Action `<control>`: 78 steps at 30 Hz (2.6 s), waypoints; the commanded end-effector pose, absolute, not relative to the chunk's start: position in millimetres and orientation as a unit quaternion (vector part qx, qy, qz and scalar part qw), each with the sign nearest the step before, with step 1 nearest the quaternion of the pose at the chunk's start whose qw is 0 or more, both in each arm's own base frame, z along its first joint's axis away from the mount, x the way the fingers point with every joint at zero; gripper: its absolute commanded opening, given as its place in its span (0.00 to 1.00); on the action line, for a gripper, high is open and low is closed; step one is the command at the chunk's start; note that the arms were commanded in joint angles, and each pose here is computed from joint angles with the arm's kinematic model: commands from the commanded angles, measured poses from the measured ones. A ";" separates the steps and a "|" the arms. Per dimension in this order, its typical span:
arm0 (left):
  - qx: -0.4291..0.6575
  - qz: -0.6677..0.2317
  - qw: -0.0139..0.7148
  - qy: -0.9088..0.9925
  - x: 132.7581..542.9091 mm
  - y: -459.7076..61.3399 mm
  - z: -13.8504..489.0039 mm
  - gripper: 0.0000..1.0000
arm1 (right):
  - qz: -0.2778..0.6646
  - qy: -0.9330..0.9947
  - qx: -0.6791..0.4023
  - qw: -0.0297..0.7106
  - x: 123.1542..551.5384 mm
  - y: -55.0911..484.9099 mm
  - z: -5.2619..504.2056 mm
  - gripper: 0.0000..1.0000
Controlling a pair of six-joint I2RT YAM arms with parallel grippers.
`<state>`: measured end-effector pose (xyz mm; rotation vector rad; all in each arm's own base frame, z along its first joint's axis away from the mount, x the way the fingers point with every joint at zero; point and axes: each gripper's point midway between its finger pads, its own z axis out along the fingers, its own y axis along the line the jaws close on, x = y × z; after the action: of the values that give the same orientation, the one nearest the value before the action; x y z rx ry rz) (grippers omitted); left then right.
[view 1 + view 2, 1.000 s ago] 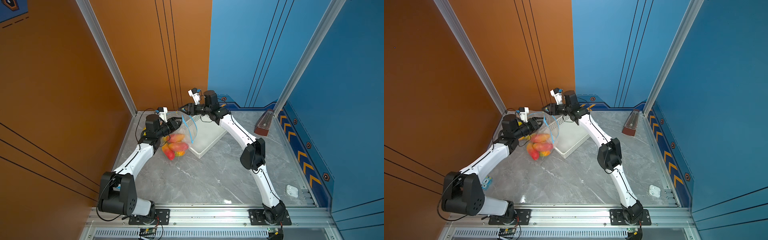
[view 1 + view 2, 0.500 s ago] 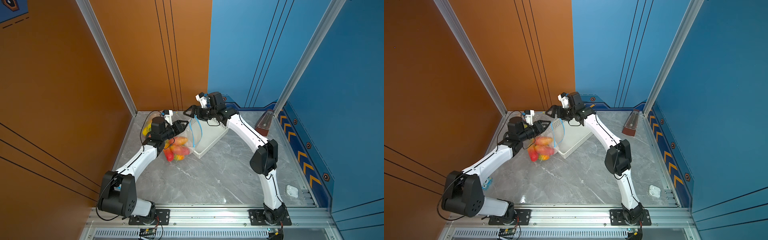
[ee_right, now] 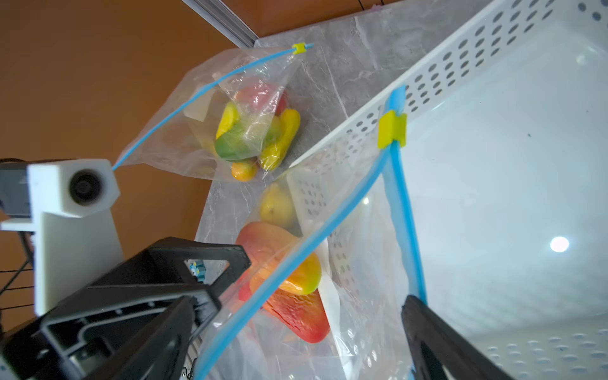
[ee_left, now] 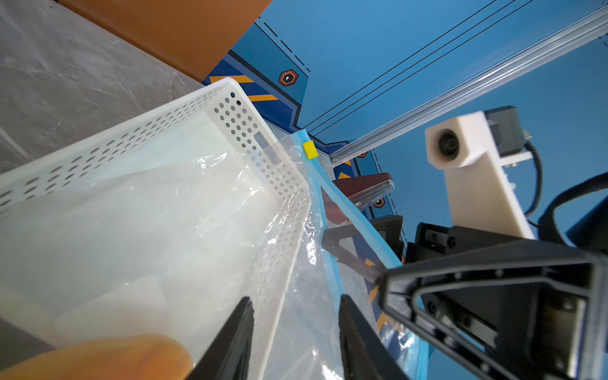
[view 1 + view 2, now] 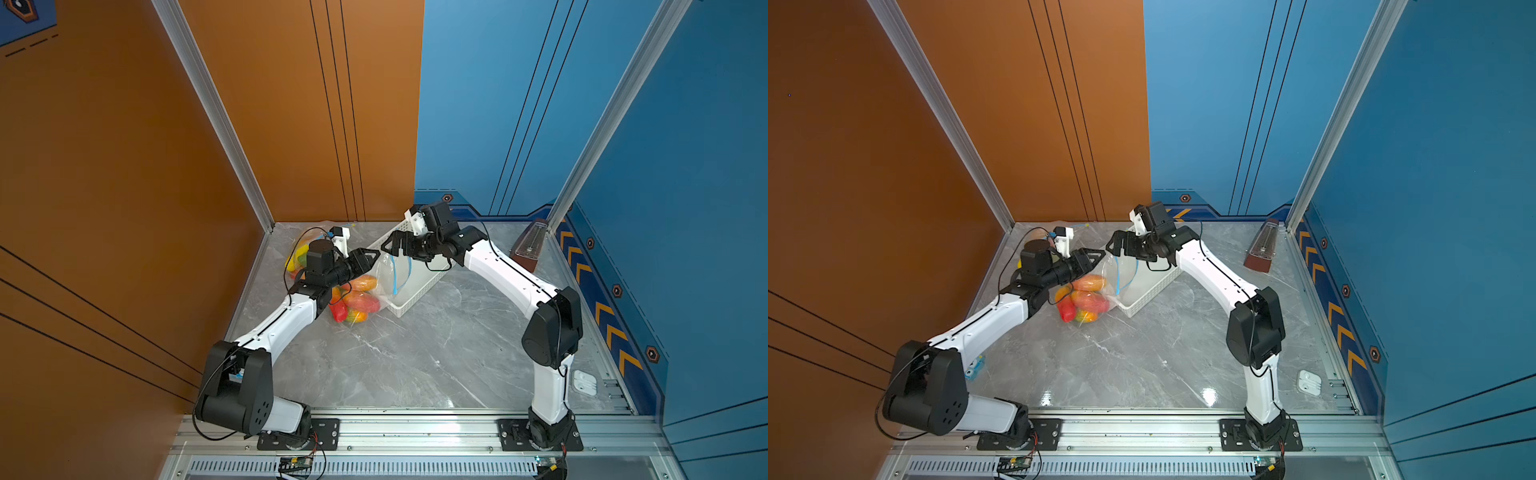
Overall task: Place the mango in a zip-top bag and seal the zipper
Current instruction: Pick up the zipper food storage bag at the center of the board.
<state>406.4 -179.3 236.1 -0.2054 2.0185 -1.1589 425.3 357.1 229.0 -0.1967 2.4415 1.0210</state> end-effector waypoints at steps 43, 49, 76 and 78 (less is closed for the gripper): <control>0.306 -0.426 0.544 0.654 429.9 -149.1 343.9 0.95 | 0.519 0.676 -0.432 0.297 378.0 391.6 281.9 0.00; 0.419 -0.411 0.561 0.584 404.2 -150.5 339.2 0.98 | 0.529 0.635 -0.480 0.295 355.0 386.6 299.9 0.00; 0.459 -0.527 0.456 0.552 359.7 -202.2 288.4 0.17 | 0.490 0.639 -0.528 0.268 331.9 364.4 287.8 0.02; 0.456 -0.522 0.459 0.555 361.7 -201.2 288.8 0.06 | 0.485 0.650 -0.520 0.269 335.9 363.3 289.3 0.11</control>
<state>365.1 -201.1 289.0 1.1150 1.3768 -1.2914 332.1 368.2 274.7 -1.4269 1.7340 1.3495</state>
